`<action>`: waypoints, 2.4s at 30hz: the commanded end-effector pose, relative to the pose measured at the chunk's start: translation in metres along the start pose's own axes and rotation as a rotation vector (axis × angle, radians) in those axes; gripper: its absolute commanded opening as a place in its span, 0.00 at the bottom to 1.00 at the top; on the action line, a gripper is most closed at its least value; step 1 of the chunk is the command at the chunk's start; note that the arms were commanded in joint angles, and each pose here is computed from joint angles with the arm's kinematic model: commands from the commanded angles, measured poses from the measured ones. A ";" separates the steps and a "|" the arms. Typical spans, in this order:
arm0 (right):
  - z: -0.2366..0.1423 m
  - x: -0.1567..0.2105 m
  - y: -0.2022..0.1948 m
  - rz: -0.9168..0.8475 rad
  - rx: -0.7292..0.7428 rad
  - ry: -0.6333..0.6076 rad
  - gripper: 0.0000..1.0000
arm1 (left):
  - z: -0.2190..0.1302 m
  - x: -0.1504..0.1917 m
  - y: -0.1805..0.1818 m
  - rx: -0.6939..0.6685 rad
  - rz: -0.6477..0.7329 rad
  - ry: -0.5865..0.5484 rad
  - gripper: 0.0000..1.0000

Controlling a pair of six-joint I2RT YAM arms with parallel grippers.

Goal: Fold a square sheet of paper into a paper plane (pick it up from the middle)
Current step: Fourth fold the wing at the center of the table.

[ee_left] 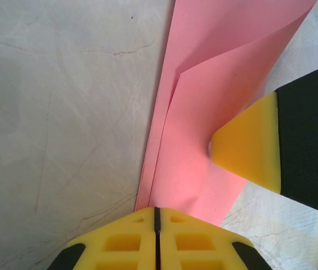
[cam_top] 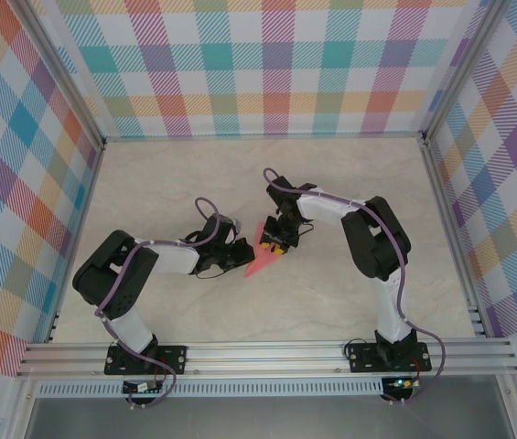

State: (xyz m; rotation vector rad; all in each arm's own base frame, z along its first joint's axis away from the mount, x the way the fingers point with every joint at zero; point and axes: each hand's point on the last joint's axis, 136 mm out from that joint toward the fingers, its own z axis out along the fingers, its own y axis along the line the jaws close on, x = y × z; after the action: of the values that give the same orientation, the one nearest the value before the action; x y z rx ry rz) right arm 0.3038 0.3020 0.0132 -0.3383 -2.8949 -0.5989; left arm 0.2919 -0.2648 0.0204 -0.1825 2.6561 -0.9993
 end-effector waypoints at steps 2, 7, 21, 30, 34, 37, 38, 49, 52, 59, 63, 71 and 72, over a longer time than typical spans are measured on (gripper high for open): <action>0.035 0.001 -0.058 0.037 0.193 0.013 0.33 | 0.007 0.014 0.021 -0.086 -0.005 0.064 0.06; -0.003 -0.005 -0.019 -0.040 0.061 -0.074 0.34 | 0.007 0.023 0.030 -0.119 -0.004 0.104 0.04; -0.028 0.015 0.037 -0.265 -0.291 -0.077 0.15 | 0.007 0.030 0.042 -0.174 0.001 0.131 0.02; -0.007 0.017 0.035 -0.279 -0.313 -0.028 0.09 | 0.006 0.031 0.044 -0.187 -0.003 0.131 0.01; 0.007 0.017 0.025 -0.265 -0.290 -0.009 0.08 | 0.005 0.030 0.043 -0.188 -0.004 0.131 0.01; 0.013 0.016 0.019 -0.259 -0.277 -0.006 0.08 | 0.004 0.030 0.042 -0.189 -0.003 0.129 0.01; 0.016 0.016 0.016 -0.255 -0.267 -0.005 0.08 | 0.003 0.029 0.041 -0.187 -0.002 0.127 0.01; 0.032 0.015 -0.008 -0.220 -0.176 0.000 0.07 | -0.012 0.001 -0.006 -0.068 0.052 0.049 0.03; 0.035 0.015 -0.012 -0.214 -0.163 0.002 0.07 | -0.020 -0.012 -0.030 0.006 0.066 0.000 0.05; 0.039 0.014 -0.016 -0.201 -0.146 0.006 0.07 | -0.017 -0.015 -0.036 0.041 0.053 -0.012 0.06; 0.041 0.014 -0.016 -0.196 -0.146 0.011 0.07 | -0.006 -0.006 -0.031 0.040 0.043 0.033 0.06; 0.039 0.014 -0.011 -0.204 -0.168 0.010 0.07 | -0.001 -0.002 -0.019 0.002 0.032 0.040 0.06; 0.038 0.014 -0.009 -0.209 -0.177 0.007 0.08 | -0.003 -0.003 -0.020 0.002 0.034 0.033 0.06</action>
State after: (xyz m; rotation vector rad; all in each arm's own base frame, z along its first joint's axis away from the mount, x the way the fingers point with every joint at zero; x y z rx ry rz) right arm 0.2968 0.3266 0.0163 -0.0196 -2.8939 -1.0503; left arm 0.2927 -0.2735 0.0311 -0.1253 2.6965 -0.9949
